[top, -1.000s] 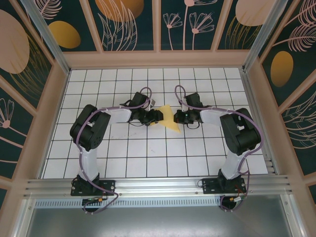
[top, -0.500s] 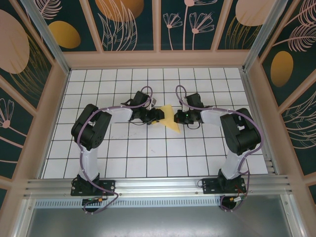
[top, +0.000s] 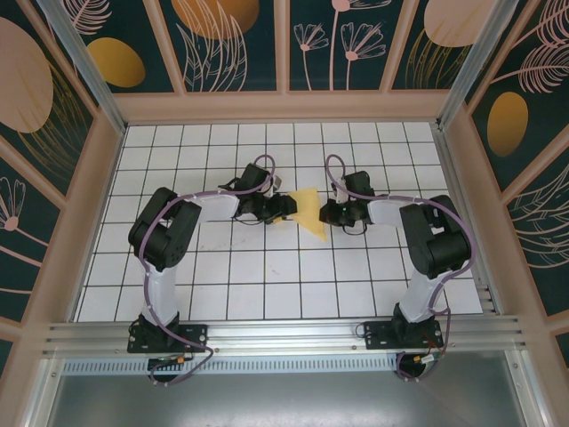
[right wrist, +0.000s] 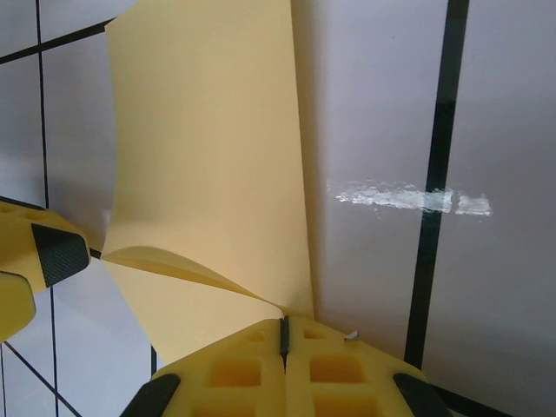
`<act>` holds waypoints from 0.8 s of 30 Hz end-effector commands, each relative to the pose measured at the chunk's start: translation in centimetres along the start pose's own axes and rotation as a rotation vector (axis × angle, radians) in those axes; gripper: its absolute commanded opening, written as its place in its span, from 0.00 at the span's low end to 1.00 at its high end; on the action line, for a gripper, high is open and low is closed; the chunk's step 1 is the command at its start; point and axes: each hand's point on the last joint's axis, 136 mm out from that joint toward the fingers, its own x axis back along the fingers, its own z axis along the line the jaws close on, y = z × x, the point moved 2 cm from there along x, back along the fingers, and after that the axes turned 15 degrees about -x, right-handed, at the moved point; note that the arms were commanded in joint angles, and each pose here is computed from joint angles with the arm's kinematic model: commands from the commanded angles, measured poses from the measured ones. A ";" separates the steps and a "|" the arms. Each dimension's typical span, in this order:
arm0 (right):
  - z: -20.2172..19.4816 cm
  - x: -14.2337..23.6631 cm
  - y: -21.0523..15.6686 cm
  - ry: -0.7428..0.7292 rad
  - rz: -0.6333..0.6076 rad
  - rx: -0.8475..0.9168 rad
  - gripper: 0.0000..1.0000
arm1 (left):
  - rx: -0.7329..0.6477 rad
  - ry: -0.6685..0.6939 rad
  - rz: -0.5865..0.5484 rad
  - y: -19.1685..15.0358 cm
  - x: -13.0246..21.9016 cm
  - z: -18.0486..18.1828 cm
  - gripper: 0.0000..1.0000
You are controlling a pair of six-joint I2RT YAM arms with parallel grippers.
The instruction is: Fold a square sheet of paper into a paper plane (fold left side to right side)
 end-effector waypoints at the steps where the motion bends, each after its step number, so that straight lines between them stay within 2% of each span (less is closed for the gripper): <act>1: 0.3 0.6 0.1 0.030 -0.014 -0.008 0.02 | -0.011 -0.041 -0.002 0.8 -0.9 -1.2 0.53; 24: -1.8 0.4 -0.1 -0.002 0.000 -0.064 0.00 | -0.002 -0.019 0.014 0.5 -1.6 -1.0 0.54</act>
